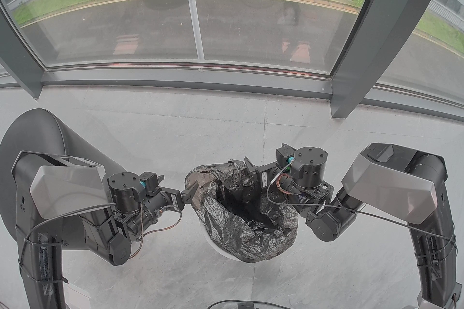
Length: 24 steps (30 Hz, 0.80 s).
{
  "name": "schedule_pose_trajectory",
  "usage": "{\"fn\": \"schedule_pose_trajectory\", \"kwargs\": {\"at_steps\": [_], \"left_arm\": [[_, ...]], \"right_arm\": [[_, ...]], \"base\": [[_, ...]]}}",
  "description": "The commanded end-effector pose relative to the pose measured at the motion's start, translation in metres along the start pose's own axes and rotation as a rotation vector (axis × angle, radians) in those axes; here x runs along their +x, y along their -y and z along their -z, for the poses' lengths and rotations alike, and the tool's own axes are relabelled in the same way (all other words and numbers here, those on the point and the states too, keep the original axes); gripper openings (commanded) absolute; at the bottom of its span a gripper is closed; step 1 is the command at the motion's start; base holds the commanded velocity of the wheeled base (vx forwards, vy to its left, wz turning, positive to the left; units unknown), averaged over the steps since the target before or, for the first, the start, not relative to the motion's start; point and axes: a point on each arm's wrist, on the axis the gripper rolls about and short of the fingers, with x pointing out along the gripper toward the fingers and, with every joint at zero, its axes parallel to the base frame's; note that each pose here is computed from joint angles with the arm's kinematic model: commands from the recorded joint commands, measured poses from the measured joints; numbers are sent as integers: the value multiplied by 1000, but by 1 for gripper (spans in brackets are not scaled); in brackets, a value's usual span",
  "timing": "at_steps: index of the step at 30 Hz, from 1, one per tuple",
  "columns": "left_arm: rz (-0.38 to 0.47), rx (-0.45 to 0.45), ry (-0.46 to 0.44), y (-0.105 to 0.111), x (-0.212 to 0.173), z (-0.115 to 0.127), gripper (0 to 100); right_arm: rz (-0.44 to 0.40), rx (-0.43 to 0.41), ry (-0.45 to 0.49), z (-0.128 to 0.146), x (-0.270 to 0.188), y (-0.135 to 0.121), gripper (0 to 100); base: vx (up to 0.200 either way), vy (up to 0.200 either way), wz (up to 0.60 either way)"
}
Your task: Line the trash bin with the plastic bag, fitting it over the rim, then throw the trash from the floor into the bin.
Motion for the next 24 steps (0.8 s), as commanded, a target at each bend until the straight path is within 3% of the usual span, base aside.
{"fn": "schedule_pose_trajectory", "kwargs": {"at_steps": [1,24], "left_arm": [[-59,-4,55,0,9,-8,100],[-96,-29,-23,-19,31,34,100]], "right_arm": [[3,0,2,-1,0,1,100],[6,0,-3,1,0,3,100]], "base": [[0,0,0],[0,0,0]]}}
